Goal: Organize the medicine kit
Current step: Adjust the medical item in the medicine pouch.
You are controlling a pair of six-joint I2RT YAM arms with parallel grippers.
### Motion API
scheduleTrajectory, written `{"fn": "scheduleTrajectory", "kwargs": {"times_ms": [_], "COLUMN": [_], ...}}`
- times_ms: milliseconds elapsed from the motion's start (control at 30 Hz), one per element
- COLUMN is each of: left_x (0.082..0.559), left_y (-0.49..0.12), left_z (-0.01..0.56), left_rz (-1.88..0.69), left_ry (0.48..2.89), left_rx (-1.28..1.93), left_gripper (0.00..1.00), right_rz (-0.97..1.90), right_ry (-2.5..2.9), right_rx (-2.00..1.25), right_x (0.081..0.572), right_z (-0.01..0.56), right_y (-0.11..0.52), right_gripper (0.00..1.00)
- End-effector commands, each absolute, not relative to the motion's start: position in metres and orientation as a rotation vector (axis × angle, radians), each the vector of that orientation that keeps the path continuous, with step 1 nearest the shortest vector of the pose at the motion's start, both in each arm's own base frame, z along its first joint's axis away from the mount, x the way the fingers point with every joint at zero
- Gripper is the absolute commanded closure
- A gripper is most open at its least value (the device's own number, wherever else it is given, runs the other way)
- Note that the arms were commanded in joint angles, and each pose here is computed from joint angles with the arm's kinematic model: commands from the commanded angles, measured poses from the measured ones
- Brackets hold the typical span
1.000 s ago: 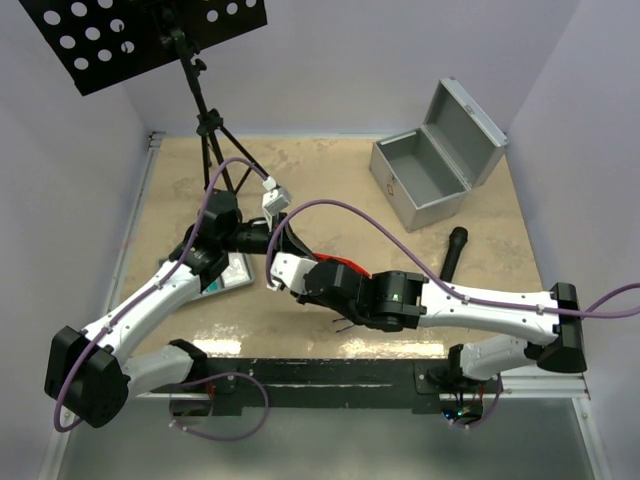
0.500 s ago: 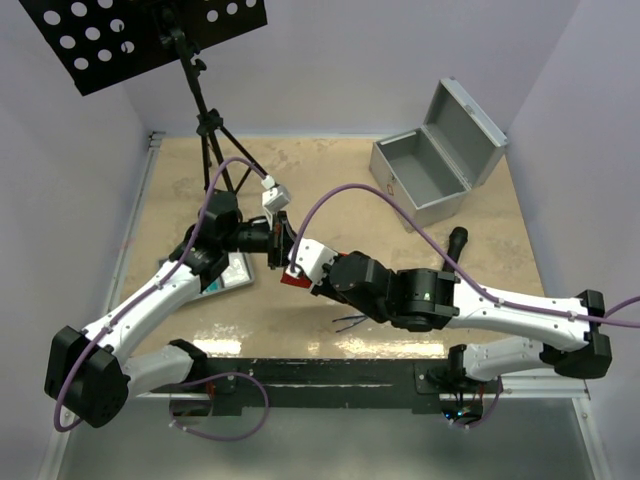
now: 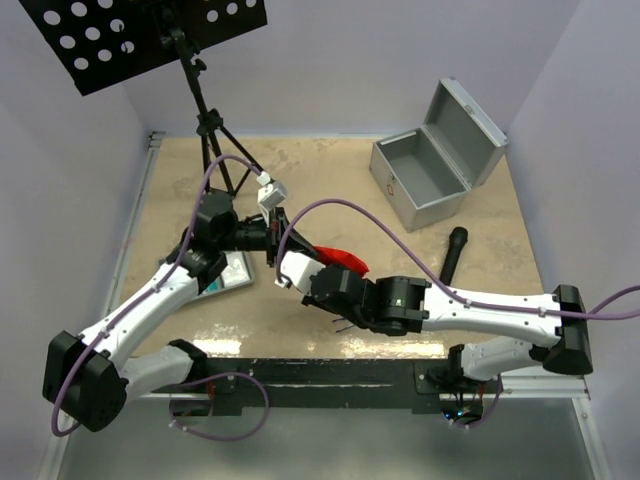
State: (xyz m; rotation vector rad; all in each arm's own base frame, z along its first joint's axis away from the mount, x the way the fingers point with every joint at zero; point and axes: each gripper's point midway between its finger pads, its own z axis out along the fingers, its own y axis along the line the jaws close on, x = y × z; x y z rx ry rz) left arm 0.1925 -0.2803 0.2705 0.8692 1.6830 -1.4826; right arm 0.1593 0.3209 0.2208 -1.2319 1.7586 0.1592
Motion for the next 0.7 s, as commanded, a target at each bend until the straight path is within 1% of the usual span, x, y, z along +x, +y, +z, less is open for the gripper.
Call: {"fn": "scheduleTrajectory", "kwargs": {"times_ms": [0,133,167,233,333,433,533,667], "left_x": [0.185,0.183,0.186,0.198,0.215,0.230,0.241,0.256], "left_y": [-0.279,-0.277,-0.276,-0.274,-0.270,-0.265,-0.259,-0.246], "left_z": [0.296,0.298,0.296,0.283,0.262,0.238,0.219,0.206], "left_rz": [-1.489,-1.477,-1.455,-1.382,-1.291,-1.227,-1.182,-1.083], "left_ry": [1.575,1.575,1.586,1.651,1.742,1.833,1.897,1.951], "left_rx": [0.897,0.884,0.871,0.830,0.766,0.687,0.618,0.507], "left_gripper": [1.00,1.00,1.00,1.00,1.00,1.00,1.00,1.00], "right_rz": [0.104,0.113,0.139,0.215,0.367,0.468,0.526,0.551], "right_ry": [1.800,1.807,1.799,1.760,1.685,1.646,1.635,1.700], "right_rx": [-1.149,-1.114,-1.111,-1.070,-0.981,-0.916,-0.835,-0.655], "right_x": [0.171,0.176,0.174,0.172,0.166,0.159,0.156,0.162], "right_z": [0.212,0.217,0.223,0.248,0.290,0.318,0.333,0.325], "right_y": [0.317,0.317,0.319,0.323,0.326,0.320,0.309,0.292], "right_gripper": [1.00,1.00,0.97,0.90,0.73,0.61,0.53,0.46]}}
